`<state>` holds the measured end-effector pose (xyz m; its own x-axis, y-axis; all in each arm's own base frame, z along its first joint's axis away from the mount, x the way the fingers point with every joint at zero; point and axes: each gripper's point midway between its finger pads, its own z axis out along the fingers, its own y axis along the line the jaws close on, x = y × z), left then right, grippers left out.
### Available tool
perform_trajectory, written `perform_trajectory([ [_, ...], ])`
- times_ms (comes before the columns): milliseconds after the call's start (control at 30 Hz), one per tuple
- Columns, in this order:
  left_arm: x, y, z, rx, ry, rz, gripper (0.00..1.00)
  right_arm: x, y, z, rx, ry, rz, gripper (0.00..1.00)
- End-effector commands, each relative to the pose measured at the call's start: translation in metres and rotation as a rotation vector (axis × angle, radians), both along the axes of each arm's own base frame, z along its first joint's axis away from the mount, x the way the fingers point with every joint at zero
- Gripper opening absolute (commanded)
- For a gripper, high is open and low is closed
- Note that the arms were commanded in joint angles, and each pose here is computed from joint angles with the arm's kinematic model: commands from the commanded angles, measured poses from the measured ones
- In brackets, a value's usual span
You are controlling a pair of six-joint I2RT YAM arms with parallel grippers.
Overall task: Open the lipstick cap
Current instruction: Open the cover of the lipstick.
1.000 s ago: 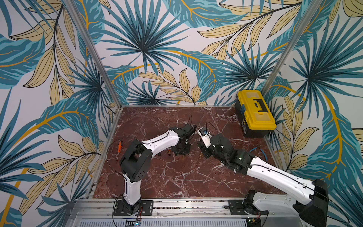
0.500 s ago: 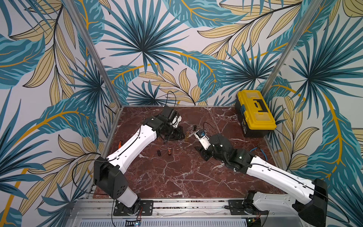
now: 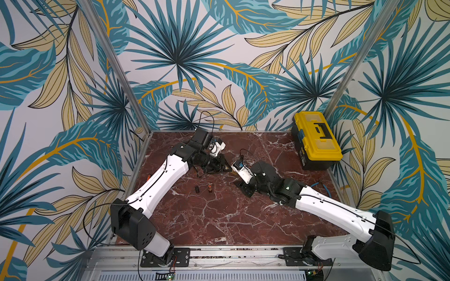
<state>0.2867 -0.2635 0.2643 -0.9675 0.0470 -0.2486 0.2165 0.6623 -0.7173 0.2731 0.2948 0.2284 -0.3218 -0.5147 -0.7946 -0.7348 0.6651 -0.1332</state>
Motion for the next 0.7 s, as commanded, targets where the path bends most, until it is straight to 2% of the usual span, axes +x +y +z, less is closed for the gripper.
perform_trajectory([
  [0,-0.012,0.001,0.019,-0.063,-0.01,-0.023,0.2,0.006,0.006,0.004,-0.011,-0.025,0.027,0.5],
  [367,-0.017,0.003,0.012,-0.06,0.017,-0.024,0.16,0.02,0.017,0.008,0.013,-0.045,0.049,0.41],
  [667,-0.016,0.004,0.002,-0.05,0.045,-0.024,0.13,0.016,0.022,0.007,0.014,-0.033,0.087,0.34],
])
